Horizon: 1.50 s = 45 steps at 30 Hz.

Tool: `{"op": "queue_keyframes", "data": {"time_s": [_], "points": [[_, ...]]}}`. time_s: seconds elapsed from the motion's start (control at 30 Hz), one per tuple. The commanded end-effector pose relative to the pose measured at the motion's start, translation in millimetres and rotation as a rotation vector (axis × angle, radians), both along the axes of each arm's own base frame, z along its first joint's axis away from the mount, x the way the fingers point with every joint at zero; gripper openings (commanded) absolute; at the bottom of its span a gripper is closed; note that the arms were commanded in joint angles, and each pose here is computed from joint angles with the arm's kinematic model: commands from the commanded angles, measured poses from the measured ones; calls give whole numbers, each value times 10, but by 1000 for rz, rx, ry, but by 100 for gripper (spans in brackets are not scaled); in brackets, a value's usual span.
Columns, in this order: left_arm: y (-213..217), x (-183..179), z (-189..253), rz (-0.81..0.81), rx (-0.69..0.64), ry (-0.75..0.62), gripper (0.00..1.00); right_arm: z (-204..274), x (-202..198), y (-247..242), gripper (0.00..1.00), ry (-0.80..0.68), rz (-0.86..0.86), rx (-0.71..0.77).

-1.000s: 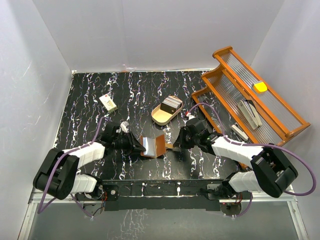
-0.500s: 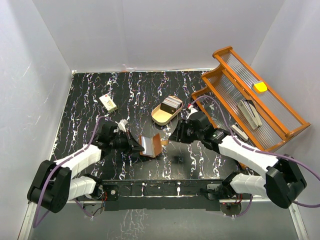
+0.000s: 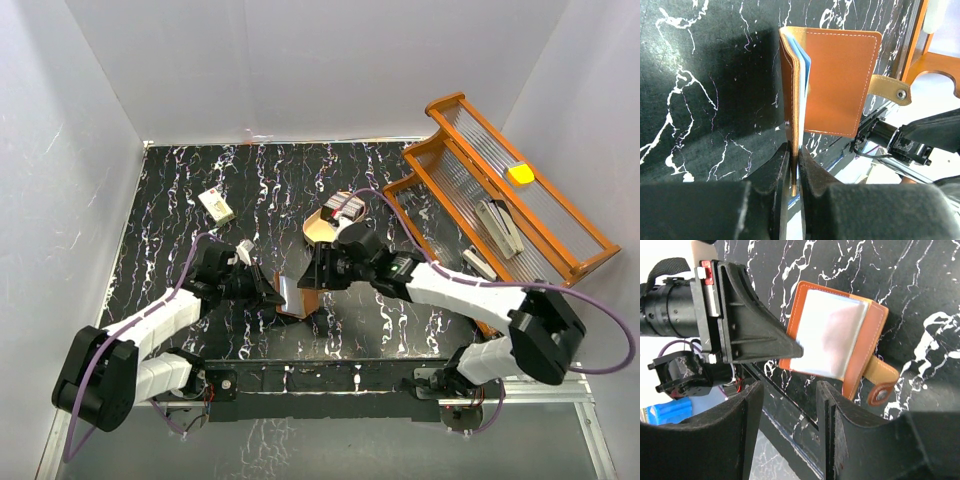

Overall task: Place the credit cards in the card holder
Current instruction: Open the card holder at the center of the board.

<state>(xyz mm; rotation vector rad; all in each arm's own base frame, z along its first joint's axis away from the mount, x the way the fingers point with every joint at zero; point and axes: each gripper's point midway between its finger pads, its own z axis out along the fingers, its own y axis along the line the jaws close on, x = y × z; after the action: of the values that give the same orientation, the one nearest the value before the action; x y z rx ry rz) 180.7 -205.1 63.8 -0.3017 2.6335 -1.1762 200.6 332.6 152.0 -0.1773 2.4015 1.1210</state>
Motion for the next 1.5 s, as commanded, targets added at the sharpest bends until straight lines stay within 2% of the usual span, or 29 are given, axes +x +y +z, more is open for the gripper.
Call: {"op": "queue_keyframes", "data": {"time_s": [0.0, 0.23, 0.27, 0.3, 0.37, 0.5, 0.57, 0.63, 0.73, 0.77, 0.83, 1.0, 1.27, 1.47], "points": [[-42, -20, 146, -22, -30, -23, 11, 204, 232, 273, 44, -91, -8, 35], [-59, -51, 132, -25, -51, -14, 20, -320, 260, 293, 40, -34, -3, -49], [-64, -51, 133, -24, -57, -16, 18, -377, 253, 292, 40, -26, -3, -54], [-71, -54, 131, -26, -64, -17, 12, -438, 251, 287, 39, -20, -1, -59], [-80, -66, 112, -30, -72, -10, 5, -532, 233, 281, 37, -7, 2, -71], [-101, -78, 96, -37, -85, -2, 1, -689, 217, 257, 35, 12, 0, -93], [-101, -68, 96, -35, -87, -5, 5, -755, 217, 248, 34, 17, -2, -103], [-107, -59, 108, -34, -91, -10, 12, -840, 228, 226, 33, 16, -7, -122], [-123, -44, 131, -31, -105, -17, 16, -923, 239, 211, 31, 15, -14, -131], [-133, -42, 142, -33, -114, -23, 15, -949, 239, 206, 31, 16, -15, -135], [-142, -43, 137, -32, -125, -23, 0, -991, 240, 192, 30, 17, -18, -145], [-161, -71, 86, -39, -143, -7, 0, -1098, 254, 131, 29, 15, -36, -175], [-76, -48, -7, -33, -61, -15, 0, -1017, 248, 112, 30, 0, -35, -168], [-44, -35, 21, -37, -34, -35, 0, -673, 261, 191, 42, -21, -37, -94]]}}
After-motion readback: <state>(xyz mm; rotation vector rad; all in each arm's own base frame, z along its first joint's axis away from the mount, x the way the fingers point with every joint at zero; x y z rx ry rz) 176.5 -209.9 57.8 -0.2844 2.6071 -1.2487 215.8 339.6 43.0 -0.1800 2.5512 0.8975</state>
